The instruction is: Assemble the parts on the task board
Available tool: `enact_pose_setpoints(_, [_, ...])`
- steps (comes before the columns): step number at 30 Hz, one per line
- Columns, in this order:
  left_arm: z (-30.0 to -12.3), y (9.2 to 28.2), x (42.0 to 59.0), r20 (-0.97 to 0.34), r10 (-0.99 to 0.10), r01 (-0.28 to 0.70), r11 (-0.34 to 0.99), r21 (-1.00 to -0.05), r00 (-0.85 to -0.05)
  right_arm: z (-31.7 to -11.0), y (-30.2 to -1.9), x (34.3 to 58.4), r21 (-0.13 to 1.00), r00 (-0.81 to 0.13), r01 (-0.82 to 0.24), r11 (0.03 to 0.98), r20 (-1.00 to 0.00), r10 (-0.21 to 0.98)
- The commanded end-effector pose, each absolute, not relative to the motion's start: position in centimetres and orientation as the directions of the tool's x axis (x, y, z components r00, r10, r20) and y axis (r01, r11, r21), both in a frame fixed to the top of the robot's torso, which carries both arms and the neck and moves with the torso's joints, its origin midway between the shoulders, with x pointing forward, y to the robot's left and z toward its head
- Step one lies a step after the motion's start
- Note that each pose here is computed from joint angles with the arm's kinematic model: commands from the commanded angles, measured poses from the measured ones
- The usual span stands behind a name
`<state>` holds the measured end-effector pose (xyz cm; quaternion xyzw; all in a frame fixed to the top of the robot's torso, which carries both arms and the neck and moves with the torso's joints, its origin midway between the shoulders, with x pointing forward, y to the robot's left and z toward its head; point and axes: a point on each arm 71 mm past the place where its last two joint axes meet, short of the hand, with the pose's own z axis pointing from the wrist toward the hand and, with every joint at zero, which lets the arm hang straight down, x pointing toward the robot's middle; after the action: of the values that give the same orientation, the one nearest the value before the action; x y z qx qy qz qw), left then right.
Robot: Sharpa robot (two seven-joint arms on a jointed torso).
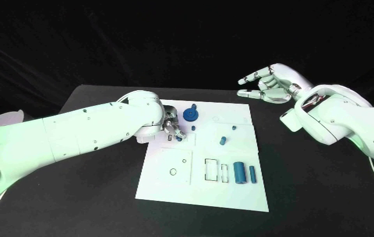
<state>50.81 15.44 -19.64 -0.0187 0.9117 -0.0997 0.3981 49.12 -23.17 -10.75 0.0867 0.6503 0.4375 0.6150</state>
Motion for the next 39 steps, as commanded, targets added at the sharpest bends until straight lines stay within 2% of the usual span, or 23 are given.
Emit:
enact_pose_setpoints(1, [-20.3,15.3,50.5,-0.695,-0.088,0.055,0.982,-0.182,-0.713,-10.8,-23.0,49.0,0.674,-0.239,-0.434,0.597,-0.726,0.645])
enact_pose_setpoints(27, [-20.2,16.0,50.9,-0.709,-0.119,0.027,0.981,-0.191,-0.696,-10.8,-23.2,49.0,0.674,-0.237,-0.433,0.599,-0.726,0.646])
enact_pose_setpoints(39, [-18.9,16.1,50.6,-0.704,-0.203,-0.002,0.961,-0.275,-0.681,-10.9,-23.2,49.2,0.676,-0.237,-0.429,0.6,-0.725,0.647])
